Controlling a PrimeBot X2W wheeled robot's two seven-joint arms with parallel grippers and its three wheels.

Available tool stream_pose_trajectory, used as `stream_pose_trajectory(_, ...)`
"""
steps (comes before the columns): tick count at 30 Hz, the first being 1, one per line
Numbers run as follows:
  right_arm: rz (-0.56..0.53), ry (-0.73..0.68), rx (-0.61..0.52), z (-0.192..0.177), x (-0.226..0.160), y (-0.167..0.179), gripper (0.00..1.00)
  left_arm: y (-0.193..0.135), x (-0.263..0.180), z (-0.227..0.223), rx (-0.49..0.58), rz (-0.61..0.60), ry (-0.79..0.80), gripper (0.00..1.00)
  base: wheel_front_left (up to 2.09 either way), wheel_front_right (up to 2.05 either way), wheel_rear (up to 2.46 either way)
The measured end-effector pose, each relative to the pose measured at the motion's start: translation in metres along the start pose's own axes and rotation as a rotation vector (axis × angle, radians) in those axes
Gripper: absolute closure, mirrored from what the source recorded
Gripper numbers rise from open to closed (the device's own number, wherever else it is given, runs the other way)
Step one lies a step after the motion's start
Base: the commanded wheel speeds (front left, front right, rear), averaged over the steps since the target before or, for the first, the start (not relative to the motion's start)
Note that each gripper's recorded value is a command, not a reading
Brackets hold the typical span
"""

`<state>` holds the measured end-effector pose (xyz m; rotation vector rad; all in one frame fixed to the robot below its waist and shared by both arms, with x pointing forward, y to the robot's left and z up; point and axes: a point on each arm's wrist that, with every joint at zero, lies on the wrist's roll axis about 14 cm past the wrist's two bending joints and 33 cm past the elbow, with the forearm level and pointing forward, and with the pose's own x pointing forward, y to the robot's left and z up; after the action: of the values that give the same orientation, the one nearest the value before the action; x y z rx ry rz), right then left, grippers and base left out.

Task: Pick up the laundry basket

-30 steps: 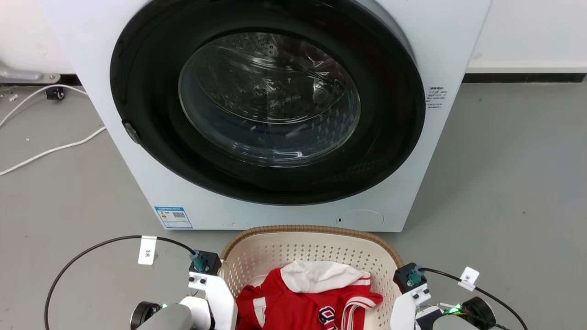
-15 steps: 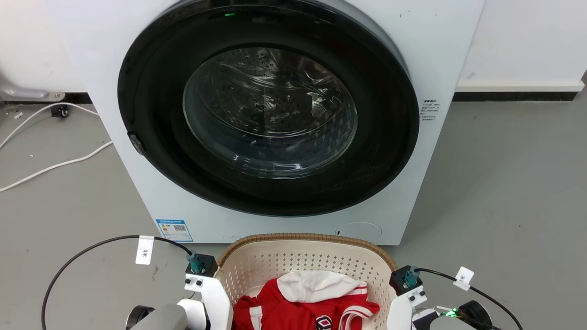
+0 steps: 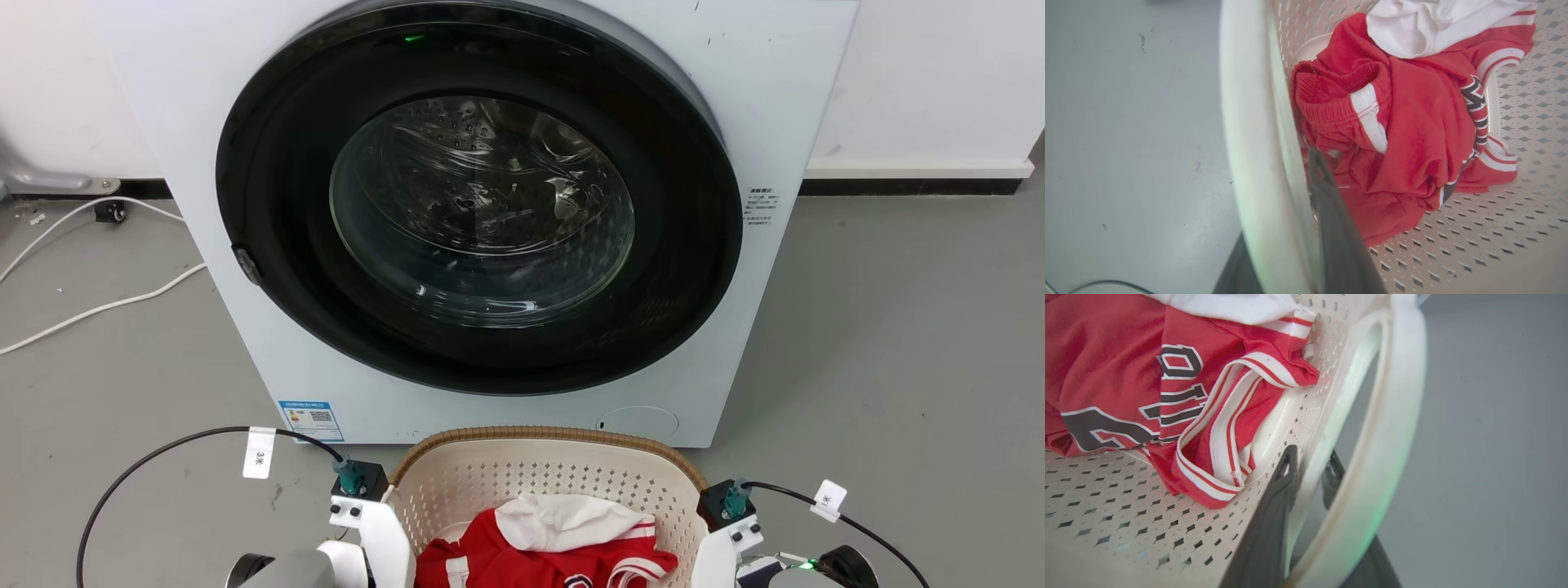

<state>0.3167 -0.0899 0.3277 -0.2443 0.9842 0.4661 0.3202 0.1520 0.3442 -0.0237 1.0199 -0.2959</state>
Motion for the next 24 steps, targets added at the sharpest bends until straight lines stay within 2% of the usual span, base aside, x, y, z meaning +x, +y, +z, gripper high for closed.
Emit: stream_pose_trajectory(24,0.007,0.019,0.009,-0.0050,0.0006,-0.0010,1.00,-0.0017,0.0027,-0.0084,-0.018,-0.009,0.017,1.00,0.00,0.00,0.00)
